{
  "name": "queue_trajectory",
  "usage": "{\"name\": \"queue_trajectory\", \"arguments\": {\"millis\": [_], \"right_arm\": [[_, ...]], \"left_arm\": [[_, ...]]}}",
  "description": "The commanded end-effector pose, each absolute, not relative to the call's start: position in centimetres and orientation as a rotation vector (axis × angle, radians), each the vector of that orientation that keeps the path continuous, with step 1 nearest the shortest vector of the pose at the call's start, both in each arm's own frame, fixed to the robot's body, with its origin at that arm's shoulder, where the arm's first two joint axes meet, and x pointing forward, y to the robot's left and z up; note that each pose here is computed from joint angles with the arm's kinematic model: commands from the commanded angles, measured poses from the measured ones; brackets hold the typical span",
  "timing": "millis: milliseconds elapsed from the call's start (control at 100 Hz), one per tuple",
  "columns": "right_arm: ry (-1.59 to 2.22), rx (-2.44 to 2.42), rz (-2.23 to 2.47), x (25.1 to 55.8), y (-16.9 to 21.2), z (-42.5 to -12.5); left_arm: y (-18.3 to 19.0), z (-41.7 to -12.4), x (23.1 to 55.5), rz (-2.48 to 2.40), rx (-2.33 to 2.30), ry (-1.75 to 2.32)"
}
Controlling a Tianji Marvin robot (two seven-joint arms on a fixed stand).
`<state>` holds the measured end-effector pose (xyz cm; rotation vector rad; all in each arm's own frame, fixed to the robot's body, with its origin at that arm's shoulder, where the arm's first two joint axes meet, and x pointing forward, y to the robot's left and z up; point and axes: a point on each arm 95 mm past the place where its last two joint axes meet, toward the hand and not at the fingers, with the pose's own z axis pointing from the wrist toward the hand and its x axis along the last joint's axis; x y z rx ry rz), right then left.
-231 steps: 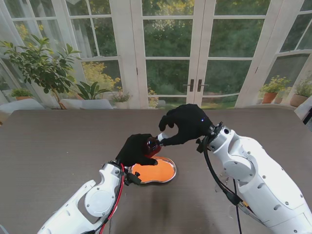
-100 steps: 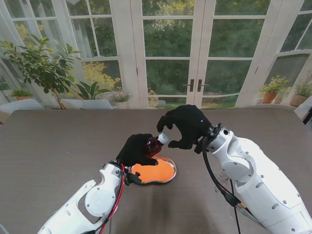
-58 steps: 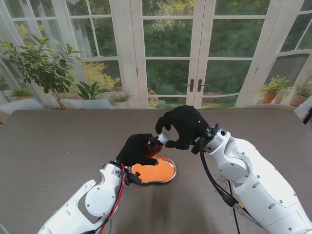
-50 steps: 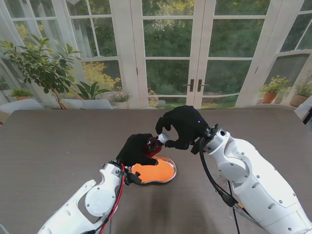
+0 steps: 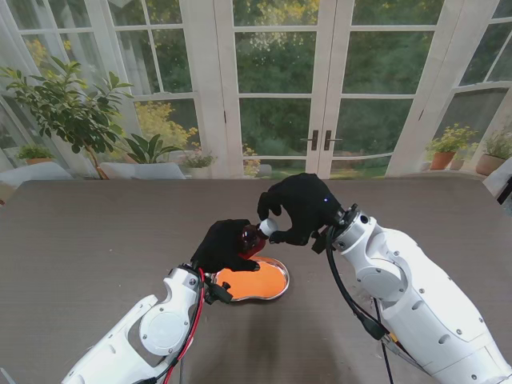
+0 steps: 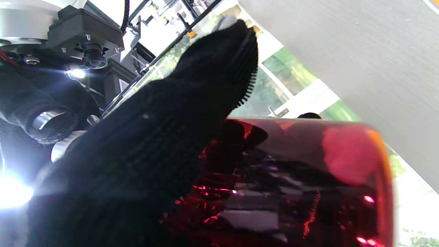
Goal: Collect the cotton balls from the tray into a sample bottle
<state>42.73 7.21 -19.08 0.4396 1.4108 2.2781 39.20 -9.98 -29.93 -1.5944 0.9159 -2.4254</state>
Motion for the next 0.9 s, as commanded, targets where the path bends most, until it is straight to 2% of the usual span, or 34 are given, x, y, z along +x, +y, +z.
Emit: {"name": "queue_trajectory", "arguments": {"millis": [0, 890], "right_arm": [[1.430, 0.439, 2.269, 42.53, 7.68, -19.25], [1.497, 0.503, 2.136, 42.84, 8.06, -19.12]], "left_arm": [[-10.29, -29.78, 39.18, -2.436, -1.596, 0.931], [-10.22, -29.66, 39.24, -2.442, -1.588, 0.921]]}}
